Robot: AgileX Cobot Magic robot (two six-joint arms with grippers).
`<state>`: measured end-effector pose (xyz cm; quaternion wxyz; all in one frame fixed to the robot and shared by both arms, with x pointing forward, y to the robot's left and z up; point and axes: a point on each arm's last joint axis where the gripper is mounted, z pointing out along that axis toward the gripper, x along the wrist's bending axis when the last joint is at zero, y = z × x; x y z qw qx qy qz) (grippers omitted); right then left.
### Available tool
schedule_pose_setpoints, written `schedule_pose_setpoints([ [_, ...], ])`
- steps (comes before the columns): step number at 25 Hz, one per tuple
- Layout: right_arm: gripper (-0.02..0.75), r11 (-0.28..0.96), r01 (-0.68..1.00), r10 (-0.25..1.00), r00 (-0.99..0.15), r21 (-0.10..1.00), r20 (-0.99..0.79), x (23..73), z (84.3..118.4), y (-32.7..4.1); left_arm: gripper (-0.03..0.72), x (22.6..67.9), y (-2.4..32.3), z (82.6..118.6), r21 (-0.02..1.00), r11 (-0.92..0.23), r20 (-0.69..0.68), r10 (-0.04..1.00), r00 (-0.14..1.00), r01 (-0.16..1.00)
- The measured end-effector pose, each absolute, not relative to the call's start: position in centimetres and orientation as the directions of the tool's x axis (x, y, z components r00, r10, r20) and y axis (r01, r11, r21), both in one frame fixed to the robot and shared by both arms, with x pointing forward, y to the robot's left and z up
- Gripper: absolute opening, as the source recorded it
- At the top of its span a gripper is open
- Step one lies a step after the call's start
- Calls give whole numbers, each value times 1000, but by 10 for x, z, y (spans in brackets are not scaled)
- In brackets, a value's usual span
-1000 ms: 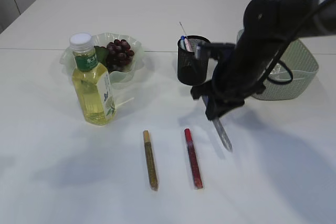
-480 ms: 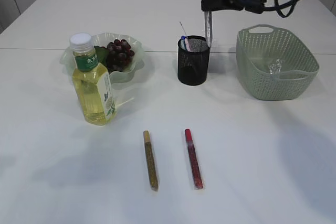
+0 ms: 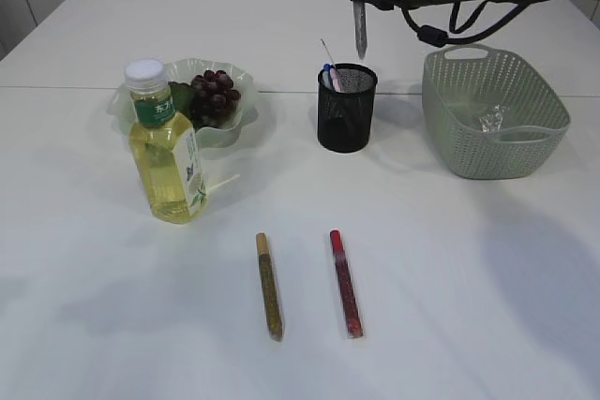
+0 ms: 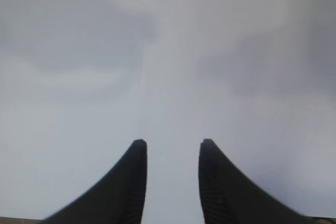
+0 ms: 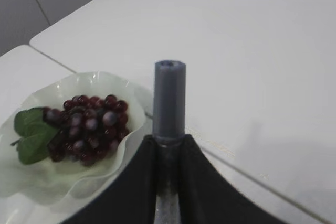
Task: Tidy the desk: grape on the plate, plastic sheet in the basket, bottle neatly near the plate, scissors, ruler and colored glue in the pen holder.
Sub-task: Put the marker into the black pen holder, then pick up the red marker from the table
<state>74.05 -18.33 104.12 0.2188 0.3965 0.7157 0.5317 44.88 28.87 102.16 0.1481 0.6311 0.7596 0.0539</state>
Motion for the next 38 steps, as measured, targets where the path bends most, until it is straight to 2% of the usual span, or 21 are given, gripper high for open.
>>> schedule_pose_setpoints([
  [9, 116, 61, 310, 822, -555, 949, 129, 758, 1009, -184, 243, 449, 291, 1021, 278, 176, -124, 981, -147, 944],
  [15, 317, 95, 303, 822, -561, 948, 97, 761, 997, -184, 243, 449, 292, 1021, 280, 173, -121, 982, -144, 944],
  [18, 358, 92, 300, 813, -574, 949, 103, 760, 997, -183, 243, 449, 292, 1021, 280, 173, -121, 982, -144, 944],
  [22, 368, 60, 313, 803, -579, 948, 140, 756, 1011, -182, 243, 449, 292, 1021, 280, 173, -121, 982, -144, 944],
  [26, 363, 86, 369, 805, -573, 925, 154, 737, 1051, -184, 243, 449, 292, 1021, 280, 173, -121, 982, -144, 944],
  [29, 355, 103, 500, 807, -547, 860, 221, 710, 1084, -187, 243, 449, 292, 1022, 281, 173, -121, 982, -144, 944],
  [32, 354, 175, 649, 835, -497, 741, 238, 682, 1100, -190, 243, 450, 292, 1022, 288, 174, -122, 982, -144, 942],
  [38, 353, 243, 824, 902, -386, 512, 193, 644, 1106, -180, 243, 452, 292, 1023, 317, 176, -126, 982, -142, 932],
])
